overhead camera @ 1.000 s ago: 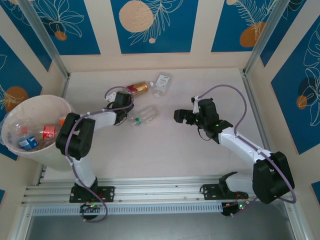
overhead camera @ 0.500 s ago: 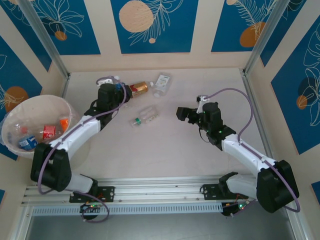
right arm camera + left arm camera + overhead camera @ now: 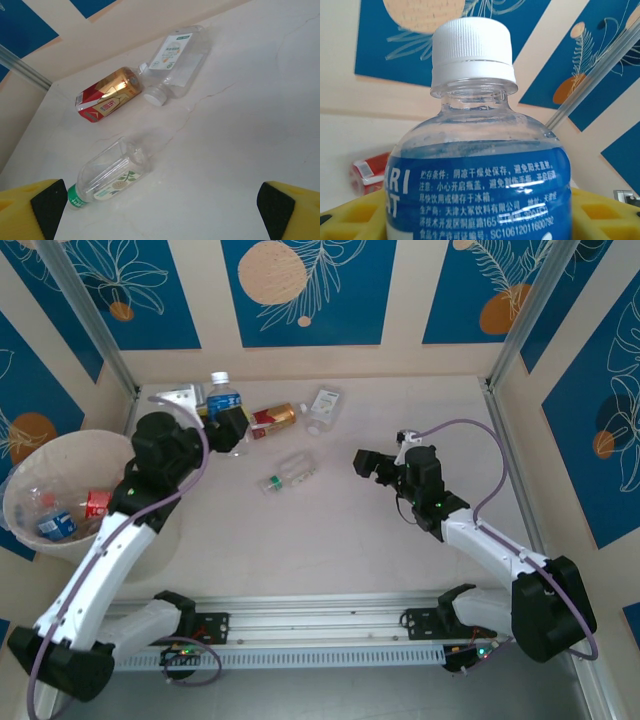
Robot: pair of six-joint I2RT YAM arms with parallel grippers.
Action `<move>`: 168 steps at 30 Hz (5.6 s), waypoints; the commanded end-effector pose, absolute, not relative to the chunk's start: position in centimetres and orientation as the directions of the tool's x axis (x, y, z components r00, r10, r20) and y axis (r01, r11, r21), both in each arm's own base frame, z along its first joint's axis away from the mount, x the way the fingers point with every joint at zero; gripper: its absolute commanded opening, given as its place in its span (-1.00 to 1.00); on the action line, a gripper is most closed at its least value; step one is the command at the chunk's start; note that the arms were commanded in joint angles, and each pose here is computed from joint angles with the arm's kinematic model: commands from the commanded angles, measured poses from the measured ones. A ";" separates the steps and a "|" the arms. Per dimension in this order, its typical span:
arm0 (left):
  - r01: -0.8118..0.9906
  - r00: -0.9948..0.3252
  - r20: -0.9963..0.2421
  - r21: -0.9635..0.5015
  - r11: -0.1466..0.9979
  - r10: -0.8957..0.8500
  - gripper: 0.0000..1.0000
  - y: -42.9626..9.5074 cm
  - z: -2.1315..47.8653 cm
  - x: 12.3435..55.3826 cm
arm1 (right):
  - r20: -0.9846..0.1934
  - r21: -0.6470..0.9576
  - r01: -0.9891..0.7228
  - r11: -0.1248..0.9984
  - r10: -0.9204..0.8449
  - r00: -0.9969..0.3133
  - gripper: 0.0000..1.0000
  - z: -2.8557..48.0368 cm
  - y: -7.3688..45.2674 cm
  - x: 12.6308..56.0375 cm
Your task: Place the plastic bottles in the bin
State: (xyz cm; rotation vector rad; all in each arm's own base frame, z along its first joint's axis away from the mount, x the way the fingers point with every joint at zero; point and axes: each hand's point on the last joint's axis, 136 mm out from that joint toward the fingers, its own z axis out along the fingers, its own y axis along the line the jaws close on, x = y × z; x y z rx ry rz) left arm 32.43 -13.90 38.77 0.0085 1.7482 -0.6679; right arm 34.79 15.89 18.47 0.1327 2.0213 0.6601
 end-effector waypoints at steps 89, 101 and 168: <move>0.441 -0.438 -0.880 -0.387 0.810 -0.182 1.00 -17.9 32.8 39.2 | -0.648 0.596 -0.059 0.800 0.437 -0.624 0.99 18.0 17.7 37.8; 0.486 -0.680 -0.727 -0.351 0.801 0.094 1.00 -21.1 18.9 41.4 | -0.671 0.559 -0.059 0.827 0.409 -0.618 0.99 18.8 16.2 36.1; 0.561 -0.676 -0.607 -0.058 0.826 0.417 -0.87 -27.4 10.4 42.1 | -0.690 0.602 -0.057 0.796 0.483 -0.539 0.99 19.4 12.4 33.1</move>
